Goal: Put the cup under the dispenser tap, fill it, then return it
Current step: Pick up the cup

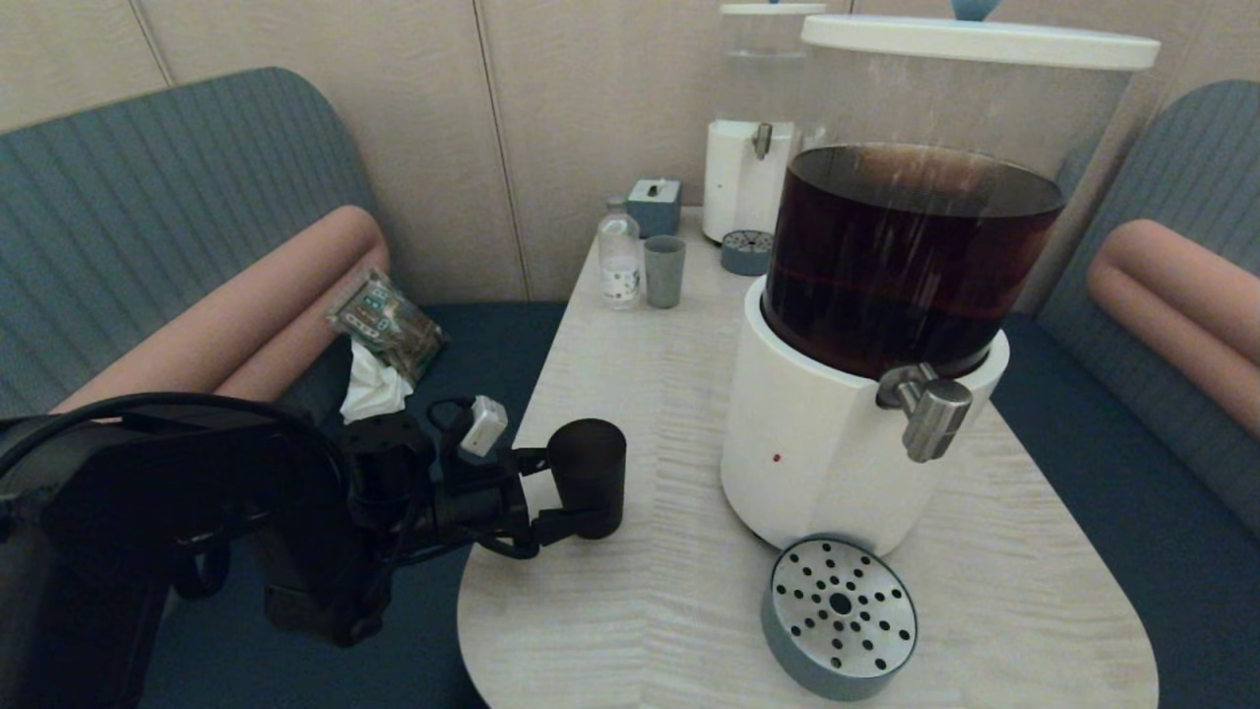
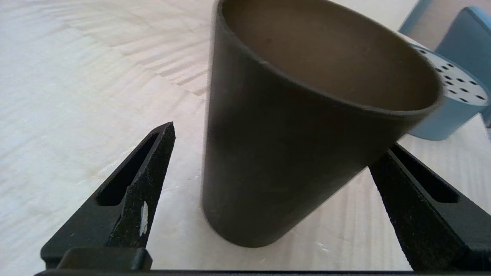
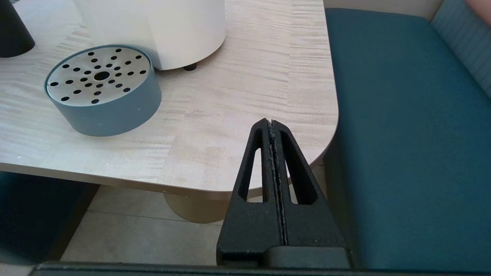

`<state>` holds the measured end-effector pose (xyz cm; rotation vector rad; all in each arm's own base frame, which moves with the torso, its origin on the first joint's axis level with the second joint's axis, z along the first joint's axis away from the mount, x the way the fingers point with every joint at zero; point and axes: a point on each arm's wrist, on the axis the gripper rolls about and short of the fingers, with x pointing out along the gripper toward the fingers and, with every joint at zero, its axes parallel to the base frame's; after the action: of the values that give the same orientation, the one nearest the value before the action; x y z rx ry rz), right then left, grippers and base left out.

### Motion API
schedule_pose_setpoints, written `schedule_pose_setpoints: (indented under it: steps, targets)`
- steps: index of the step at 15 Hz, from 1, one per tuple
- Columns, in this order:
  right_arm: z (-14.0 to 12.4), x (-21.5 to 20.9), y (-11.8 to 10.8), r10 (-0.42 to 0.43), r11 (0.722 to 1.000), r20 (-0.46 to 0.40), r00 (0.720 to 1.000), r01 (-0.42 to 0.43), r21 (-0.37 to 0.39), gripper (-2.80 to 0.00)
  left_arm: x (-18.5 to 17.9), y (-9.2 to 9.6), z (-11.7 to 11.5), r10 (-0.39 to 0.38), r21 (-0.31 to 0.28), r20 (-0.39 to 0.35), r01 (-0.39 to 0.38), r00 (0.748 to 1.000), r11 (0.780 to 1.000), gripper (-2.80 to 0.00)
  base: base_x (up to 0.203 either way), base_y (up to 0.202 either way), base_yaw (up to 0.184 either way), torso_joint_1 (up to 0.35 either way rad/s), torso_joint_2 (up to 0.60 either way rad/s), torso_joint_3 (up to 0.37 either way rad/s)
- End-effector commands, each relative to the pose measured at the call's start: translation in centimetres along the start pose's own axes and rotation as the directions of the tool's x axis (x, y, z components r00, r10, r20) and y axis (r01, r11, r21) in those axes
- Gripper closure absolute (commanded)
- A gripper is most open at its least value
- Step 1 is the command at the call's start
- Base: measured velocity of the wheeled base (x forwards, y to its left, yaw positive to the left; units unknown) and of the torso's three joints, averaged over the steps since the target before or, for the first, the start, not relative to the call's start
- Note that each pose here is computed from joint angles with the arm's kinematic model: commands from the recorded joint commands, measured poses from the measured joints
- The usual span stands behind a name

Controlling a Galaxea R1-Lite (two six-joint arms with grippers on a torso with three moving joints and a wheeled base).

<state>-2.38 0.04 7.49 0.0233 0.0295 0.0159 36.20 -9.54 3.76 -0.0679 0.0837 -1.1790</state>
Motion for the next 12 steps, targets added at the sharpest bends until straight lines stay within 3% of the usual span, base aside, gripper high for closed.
schedule_pose_setpoints:
  steps: [1,4,5,12]
  targets:
    - [0.01,0.00,0.00,0.001,1.000,-0.001,1.000,-0.001,0.000,0.00,0.12,0.13,-0.11,-0.007,0.004,0.004,0.007,1.000,1.000,-2.80,0.000,0.000,0.000,0.000,0.00,0.000]
    - [0.00,0.01,0.00,0.001,1.000,-0.001,1.000,-0.001,0.000,0.00,0.19,0.24,0.02,0.000,0.010,0.008,0.000,1.000,1.000,-2.80,0.000,0.000,0.000,0.000,0.00,0.000]
    - [0.01,0.00,0.00,0.000,1.000,-0.001,1.000,0.000,0.000,0.00,0.22,0.29,0.01,0.002,0.011,0.009,-0.002,1.000,1.000,0.00,0.000,0.000,0.000,0.000,0.00,0.000]
    - [0.01,0.00,0.00,0.001,1.000,-0.001,1.000,-0.001,0.000,0.00,0.06,0.07,-0.26,0.001,0.001,0.000,-0.001,1.000,1.000,0.00,0.000,0.000,0.000,0.000,0.00,0.000]
